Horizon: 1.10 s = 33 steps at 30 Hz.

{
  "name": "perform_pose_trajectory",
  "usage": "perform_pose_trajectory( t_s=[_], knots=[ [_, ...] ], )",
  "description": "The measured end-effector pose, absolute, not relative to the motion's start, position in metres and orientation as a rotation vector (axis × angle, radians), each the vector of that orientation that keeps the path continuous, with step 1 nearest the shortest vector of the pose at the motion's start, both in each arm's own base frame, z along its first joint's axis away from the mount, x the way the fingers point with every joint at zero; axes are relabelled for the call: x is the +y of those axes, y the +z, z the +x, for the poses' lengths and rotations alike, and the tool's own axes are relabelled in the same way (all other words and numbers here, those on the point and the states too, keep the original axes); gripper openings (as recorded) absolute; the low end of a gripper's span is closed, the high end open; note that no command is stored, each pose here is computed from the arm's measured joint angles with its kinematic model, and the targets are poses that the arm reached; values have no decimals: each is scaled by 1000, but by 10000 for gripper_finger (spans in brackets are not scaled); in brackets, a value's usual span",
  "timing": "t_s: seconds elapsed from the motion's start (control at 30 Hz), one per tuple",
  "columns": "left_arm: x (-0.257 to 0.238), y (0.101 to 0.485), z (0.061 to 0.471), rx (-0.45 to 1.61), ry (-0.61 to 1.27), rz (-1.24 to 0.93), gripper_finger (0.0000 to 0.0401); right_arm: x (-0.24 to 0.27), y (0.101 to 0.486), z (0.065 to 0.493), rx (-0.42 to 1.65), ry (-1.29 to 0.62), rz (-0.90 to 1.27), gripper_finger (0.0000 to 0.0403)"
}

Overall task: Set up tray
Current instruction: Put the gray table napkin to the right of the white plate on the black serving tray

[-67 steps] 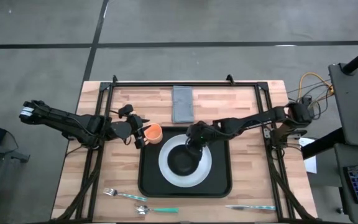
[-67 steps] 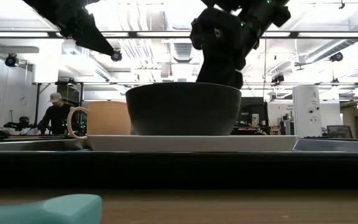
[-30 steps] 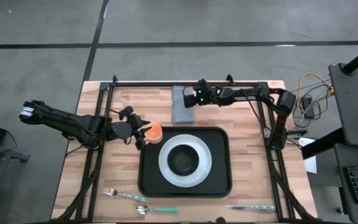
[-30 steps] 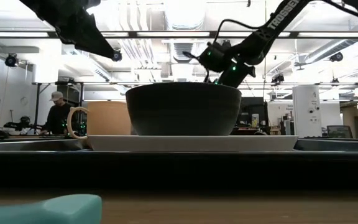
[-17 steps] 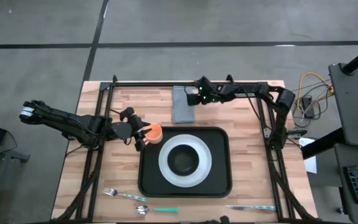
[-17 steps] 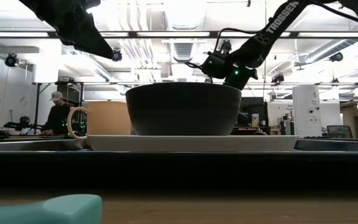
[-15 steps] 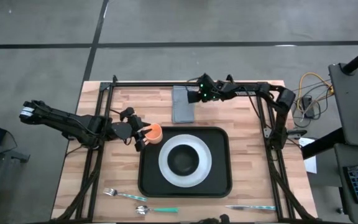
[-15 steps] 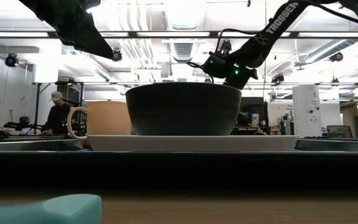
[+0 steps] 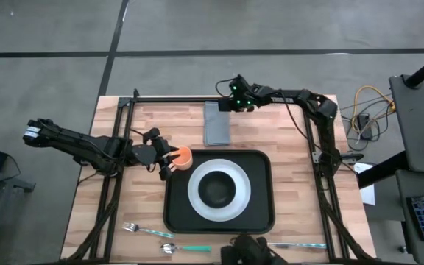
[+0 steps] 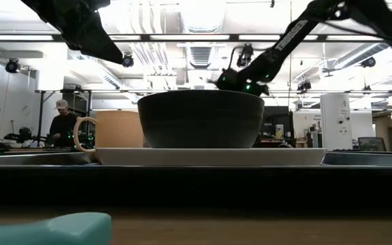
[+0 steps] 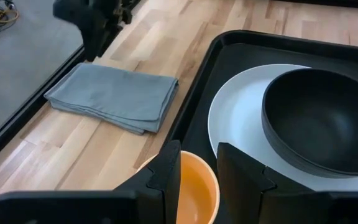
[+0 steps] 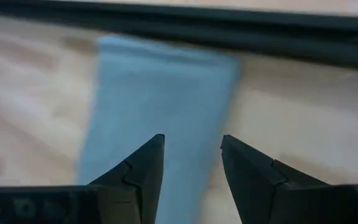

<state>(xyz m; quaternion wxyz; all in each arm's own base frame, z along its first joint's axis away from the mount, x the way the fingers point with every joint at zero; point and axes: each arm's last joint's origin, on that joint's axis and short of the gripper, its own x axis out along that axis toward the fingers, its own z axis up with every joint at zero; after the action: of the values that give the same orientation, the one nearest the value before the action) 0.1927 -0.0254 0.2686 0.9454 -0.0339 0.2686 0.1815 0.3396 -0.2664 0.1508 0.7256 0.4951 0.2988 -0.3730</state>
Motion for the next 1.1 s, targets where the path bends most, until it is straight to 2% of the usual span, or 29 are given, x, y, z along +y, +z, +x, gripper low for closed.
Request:
perform_pose_trajectory(
  t_s=[0.23,0.67,1.1],
  knots=[
    [-26,268,192,560,350,-83,87,-289,136,342,785,-875,1131,151],
    [-26,264,194,580,351,-85,87,-299,144,344,731,-838,1141,151],
    [-26,264,194,579,351,-86,87,-303,134,345,719,-813,1172,151]
  ],
)
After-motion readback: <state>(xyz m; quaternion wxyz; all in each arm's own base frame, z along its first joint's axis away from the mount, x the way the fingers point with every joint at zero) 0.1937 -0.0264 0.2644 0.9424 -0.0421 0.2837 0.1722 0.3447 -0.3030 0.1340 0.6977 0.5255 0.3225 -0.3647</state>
